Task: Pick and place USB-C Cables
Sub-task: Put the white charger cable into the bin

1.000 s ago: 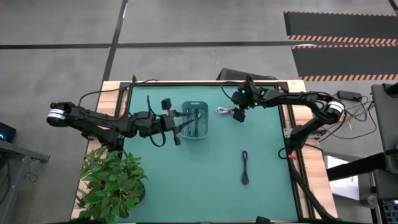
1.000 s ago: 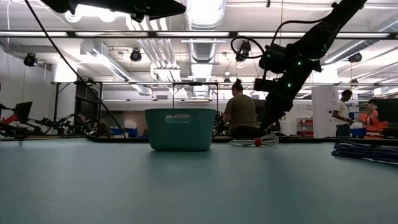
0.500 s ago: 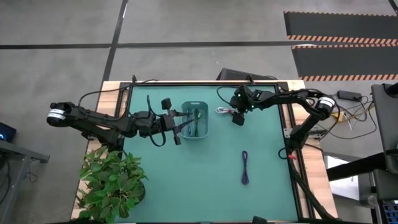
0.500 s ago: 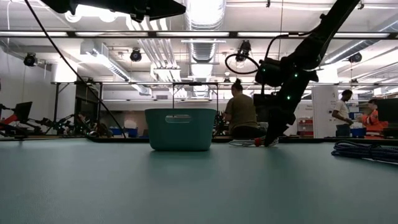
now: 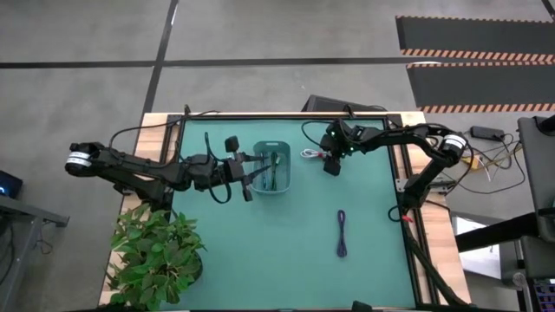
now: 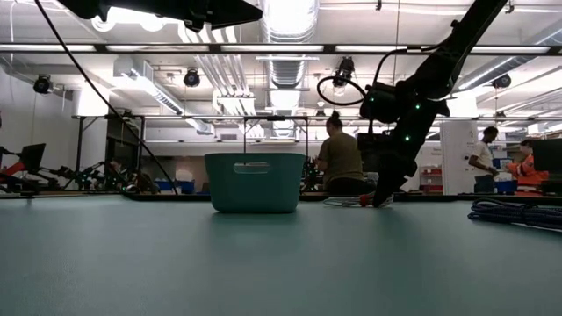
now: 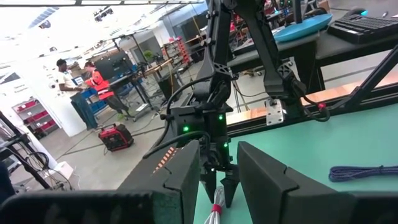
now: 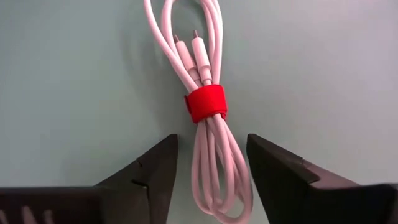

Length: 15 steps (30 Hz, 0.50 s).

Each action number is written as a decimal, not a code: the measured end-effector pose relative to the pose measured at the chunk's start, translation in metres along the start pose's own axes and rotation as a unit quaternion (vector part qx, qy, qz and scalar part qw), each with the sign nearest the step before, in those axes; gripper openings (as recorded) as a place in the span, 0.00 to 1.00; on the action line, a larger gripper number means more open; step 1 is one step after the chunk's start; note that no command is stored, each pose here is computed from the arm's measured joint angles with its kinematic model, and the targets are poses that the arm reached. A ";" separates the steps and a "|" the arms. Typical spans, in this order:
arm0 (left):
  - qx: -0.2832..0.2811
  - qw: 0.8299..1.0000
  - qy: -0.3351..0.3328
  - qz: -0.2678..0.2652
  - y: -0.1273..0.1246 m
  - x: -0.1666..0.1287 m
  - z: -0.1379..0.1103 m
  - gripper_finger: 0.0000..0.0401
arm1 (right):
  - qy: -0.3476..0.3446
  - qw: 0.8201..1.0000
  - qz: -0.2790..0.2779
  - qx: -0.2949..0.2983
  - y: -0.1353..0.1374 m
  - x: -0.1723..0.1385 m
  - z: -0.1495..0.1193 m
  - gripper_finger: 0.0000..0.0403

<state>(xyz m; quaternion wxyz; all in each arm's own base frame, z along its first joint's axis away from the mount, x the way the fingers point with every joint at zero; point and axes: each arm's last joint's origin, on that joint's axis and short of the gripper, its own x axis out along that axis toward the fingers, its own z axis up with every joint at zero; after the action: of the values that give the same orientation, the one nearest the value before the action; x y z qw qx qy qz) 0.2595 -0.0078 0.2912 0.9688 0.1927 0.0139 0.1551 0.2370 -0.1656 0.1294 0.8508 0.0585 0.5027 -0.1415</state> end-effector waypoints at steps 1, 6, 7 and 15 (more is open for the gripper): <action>0.000 1.000 0.000 0.000 0.000 0.000 0.000 0.23 | 0.000 1.000 0.000 0.000 0.000 0.000 0.000 0.42; 0.000 1.000 0.000 0.000 0.000 0.000 0.000 0.23 | 0.000 1.000 -0.002 0.000 0.000 0.000 0.000 0.33; 0.000 1.000 0.000 0.000 0.000 0.000 0.000 0.23 | 0.000 1.000 -0.002 0.000 0.000 0.000 0.000 0.31; 0.000 1.000 0.000 0.000 0.000 0.000 0.000 0.23 | 0.001 1.000 -0.002 0.000 0.000 0.000 0.000 0.18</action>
<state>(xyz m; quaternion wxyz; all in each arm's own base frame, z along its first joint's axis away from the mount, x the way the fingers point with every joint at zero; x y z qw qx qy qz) 0.2595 -0.0079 0.2912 0.9689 0.1923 0.0139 0.1549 0.2369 -0.1658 0.1294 0.8500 0.0580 0.5035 -0.1435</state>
